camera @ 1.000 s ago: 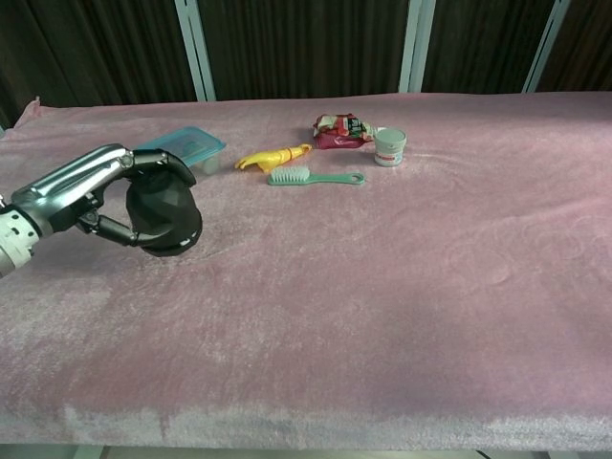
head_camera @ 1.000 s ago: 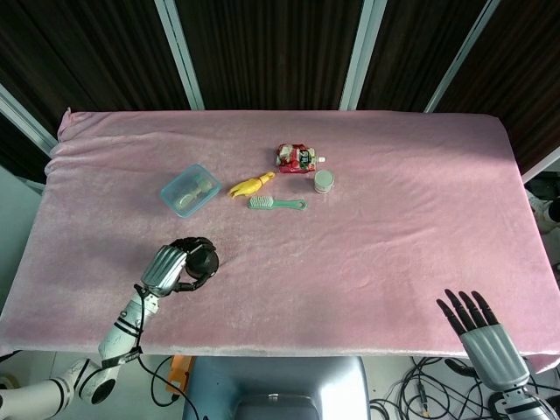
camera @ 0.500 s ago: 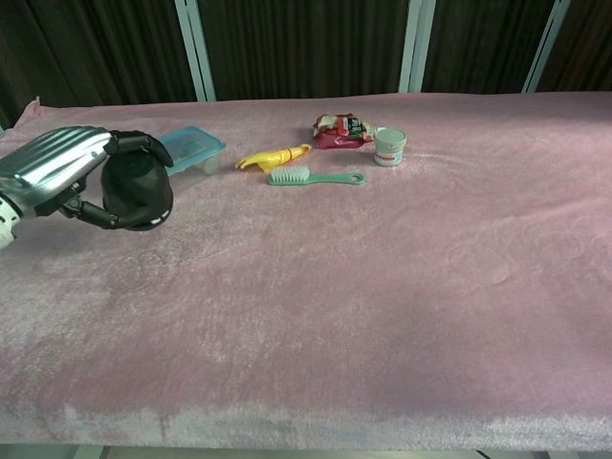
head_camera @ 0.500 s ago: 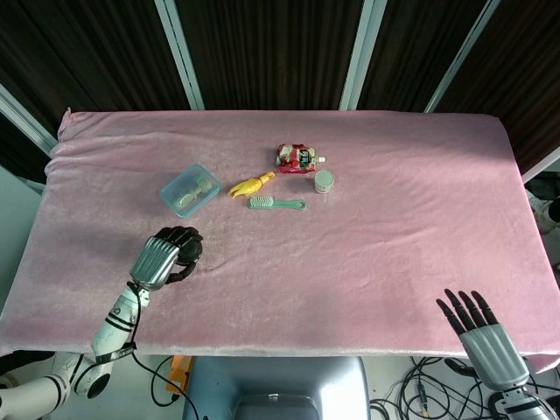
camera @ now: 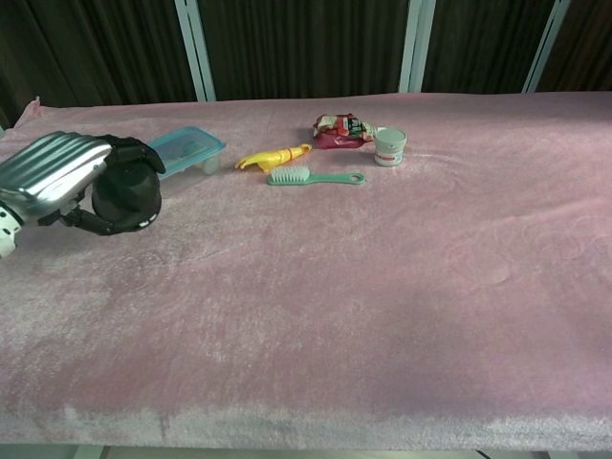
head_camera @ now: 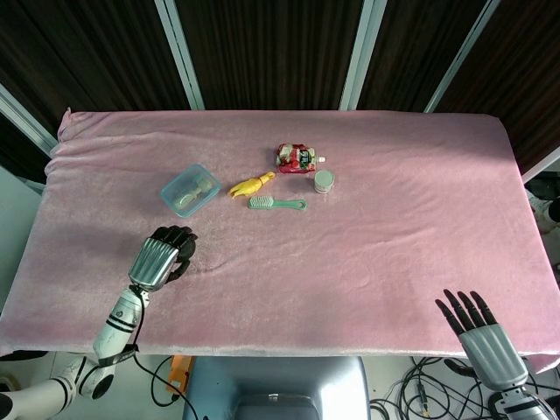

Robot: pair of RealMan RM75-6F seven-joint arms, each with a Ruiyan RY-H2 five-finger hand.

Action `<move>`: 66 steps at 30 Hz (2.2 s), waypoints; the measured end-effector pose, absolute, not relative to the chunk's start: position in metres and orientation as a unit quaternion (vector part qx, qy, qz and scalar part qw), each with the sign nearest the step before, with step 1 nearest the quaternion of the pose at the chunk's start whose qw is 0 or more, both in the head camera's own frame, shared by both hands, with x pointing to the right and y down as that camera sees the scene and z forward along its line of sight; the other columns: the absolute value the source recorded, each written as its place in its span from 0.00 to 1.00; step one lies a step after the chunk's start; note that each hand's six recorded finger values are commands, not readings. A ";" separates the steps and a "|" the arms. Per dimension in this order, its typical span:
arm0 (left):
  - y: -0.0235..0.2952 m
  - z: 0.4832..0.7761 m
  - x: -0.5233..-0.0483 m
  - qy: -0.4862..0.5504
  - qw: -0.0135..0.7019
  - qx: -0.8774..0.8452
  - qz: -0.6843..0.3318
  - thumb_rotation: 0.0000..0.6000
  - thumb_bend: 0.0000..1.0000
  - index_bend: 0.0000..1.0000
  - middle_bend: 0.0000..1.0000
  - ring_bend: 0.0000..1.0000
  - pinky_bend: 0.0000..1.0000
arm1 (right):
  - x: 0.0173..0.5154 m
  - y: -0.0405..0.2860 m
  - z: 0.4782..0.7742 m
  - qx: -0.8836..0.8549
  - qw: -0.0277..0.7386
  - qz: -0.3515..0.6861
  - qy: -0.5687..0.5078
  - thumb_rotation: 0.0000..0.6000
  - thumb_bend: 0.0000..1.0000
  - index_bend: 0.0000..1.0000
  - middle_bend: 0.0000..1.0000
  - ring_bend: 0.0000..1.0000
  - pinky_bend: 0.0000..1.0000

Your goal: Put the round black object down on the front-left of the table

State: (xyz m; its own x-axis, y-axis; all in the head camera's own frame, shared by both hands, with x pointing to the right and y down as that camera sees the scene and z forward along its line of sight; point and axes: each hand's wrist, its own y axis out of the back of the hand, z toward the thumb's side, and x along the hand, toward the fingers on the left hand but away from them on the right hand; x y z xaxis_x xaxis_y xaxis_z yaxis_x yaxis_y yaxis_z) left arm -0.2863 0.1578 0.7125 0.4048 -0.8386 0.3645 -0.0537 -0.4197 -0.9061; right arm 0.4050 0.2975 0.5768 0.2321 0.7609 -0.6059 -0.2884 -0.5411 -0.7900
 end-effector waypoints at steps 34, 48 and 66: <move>0.181 0.735 -0.286 0.285 0.363 -0.756 -0.464 1.00 0.33 0.13 0.03 0.01 0.24 | 0.405 0.297 0.578 -0.648 0.441 0.594 -0.179 1.00 0.10 0.00 0.00 0.00 0.11; 0.179 0.719 -0.277 0.291 0.384 -0.751 -0.452 1.00 0.33 0.21 0.16 0.19 0.26 | 0.405 0.297 0.578 -0.648 0.441 0.595 -0.178 1.00 0.10 0.00 0.00 0.00 0.11; 0.176 0.734 -0.270 0.278 0.382 -0.740 -0.479 1.00 0.34 0.27 0.29 0.38 0.57 | 0.405 0.297 0.577 -0.649 0.442 0.593 -0.178 1.00 0.10 0.00 0.00 0.00 0.11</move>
State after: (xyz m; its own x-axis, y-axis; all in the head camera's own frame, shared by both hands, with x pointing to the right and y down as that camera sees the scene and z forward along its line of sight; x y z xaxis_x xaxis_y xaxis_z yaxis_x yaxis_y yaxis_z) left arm -0.2704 0.1757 0.7340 0.3862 -0.7772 0.4967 -0.0451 -0.5538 -0.8314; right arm 0.4048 0.2975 0.5773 0.2332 0.7552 -0.6126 -0.2923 -0.5464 -0.7848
